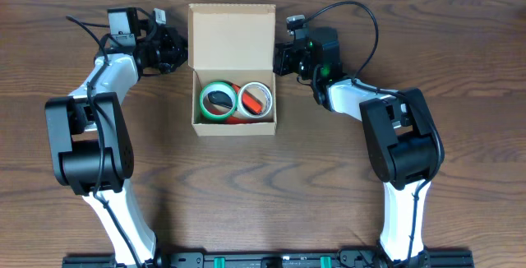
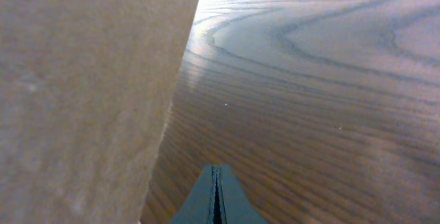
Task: Pack container
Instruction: 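Fold the top lid down over the box with the right gripper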
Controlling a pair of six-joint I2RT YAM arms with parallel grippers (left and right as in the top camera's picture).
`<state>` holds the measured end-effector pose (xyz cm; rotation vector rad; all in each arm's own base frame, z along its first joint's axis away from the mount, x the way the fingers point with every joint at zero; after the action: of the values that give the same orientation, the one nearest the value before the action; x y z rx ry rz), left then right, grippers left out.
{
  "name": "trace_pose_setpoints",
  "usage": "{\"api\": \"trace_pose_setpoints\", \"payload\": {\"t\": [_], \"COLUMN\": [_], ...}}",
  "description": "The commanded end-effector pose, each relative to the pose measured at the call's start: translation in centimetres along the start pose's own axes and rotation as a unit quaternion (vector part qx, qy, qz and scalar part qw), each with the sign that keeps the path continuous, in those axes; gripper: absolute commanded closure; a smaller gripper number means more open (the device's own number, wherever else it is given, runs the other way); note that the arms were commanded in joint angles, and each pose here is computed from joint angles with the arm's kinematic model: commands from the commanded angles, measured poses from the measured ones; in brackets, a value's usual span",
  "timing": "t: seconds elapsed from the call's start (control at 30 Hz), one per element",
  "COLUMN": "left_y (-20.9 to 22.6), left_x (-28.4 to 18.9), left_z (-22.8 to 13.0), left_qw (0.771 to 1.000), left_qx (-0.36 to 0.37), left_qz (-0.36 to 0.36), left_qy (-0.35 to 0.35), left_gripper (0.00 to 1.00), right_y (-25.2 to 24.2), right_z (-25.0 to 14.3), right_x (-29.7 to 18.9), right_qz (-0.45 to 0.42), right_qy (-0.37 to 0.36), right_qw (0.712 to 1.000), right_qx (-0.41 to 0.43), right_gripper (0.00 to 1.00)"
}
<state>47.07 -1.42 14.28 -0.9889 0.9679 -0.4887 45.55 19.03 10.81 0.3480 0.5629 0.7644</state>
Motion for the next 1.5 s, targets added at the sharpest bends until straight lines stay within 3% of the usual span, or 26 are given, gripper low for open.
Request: {"api": "trace_pose_setpoints", "payload": {"t": [0.0, 0.37, 1.0, 1.27, 1.47], "left_y": [-1.0, -1.8, -1.8, -2.0, -2.2], "left_x": [0.5, 0.4, -1.9, -2.2, -3.3], "left_z": [-0.2, 0.5, 2.0, 1.9, 1.7], "left_qw": [0.998, 0.993, 0.991, 0.997, 0.998], "left_qx": [0.048, 0.109, 0.101, 0.052, 0.015], "left_qz": [-0.031, -0.055, -0.081, -0.049, 0.055], "left_qy": [0.022, 0.004, 0.007, 0.027, 0.04], "left_gripper": [0.95, 0.94, 0.95, 0.95, 0.95], "right_y": [0.6, 2.3, 6.5, 10.5, 13.8], "right_z": [1.0, 3.7, 7.3, 7.1, 5.8], "right_x": [-0.1, -1.5, -5.1, -6.8, -7.5], "right_qz": [0.015, 0.019, 0.043, 0.053, 0.034], "right_qy": [-0.011, -0.042, -0.038, 0.016, 0.066], "right_qw": [0.998, 0.993, 0.99, 0.993, 0.993], "right_qx": [-0.055, -0.112, -0.125, -0.105, -0.094], "right_gripper": [0.99, 0.99, 0.99, 0.99, 0.99]}}
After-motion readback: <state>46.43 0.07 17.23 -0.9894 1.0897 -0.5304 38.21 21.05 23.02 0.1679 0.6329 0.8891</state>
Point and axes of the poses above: each gripper's point midway between its finger pads, its own x axis out along the fingers, its own y axis along the line the jaws close on, z = x × y, the point moved 10 cm from there along -x, back along the fingers, and after that the axes turned 5 degrees about -x, right-handed, at the moved point
